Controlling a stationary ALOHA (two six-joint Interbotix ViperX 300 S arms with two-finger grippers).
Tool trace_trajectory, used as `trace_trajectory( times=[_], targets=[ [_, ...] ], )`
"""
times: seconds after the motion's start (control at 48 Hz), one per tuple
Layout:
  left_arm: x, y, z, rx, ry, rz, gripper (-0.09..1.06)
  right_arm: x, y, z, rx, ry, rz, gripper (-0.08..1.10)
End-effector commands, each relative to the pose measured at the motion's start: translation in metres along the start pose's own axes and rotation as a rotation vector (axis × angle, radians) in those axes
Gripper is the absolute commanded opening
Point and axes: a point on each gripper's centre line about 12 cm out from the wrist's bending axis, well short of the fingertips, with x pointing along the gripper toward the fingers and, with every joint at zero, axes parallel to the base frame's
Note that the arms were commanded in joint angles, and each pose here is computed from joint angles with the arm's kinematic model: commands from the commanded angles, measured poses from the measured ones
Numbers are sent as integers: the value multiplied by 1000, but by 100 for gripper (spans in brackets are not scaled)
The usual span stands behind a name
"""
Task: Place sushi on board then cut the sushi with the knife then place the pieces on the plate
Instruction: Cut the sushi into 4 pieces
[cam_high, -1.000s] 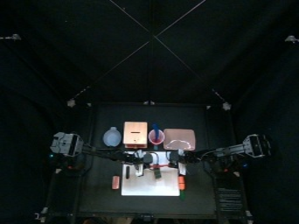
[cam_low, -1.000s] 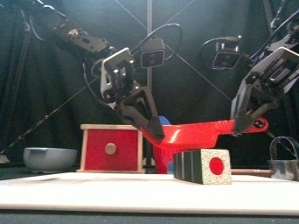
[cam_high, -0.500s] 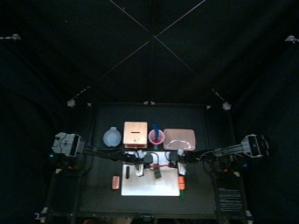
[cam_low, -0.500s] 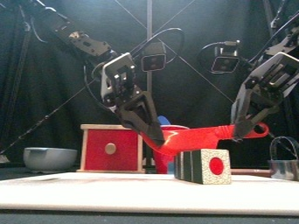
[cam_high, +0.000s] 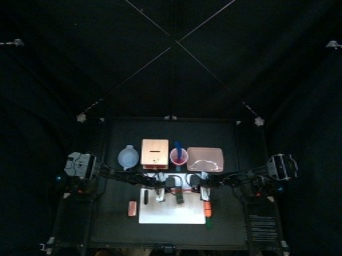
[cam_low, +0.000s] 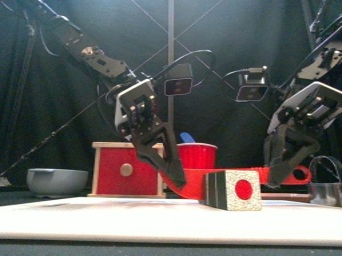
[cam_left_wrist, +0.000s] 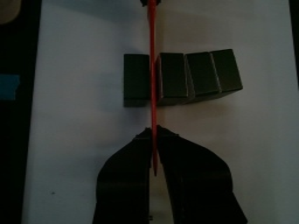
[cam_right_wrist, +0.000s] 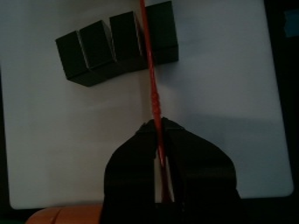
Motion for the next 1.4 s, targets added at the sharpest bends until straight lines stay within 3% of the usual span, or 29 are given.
trace_trajectory(
  times=[0.021,0.354,0.521,0.875,1.104,1.229,1.396],
  targets=[
    [-5,-1,11,4,-32,-3,50,-5,-5,8,11,-30,-10,37],
    [-9,20,16,12,-44,33,50,-13,-32,17,23,-64,-67,37],
    [-12,23,19,17,-54,39,50,-17,-30,22,22,-62,-52,37],
    [-40,15,31,26,-60,23,50,-53,-8,40,10,-113,38,37],
    [-39,-14,28,67,-60,-23,50,-62,8,37,6,-130,88,37],
    [-34,-24,24,52,-43,-44,50,-59,14,32,14,-116,102,37],
    [-28,-27,20,28,-26,-51,50,-55,16,28,22,-107,106,37]
  ],
)
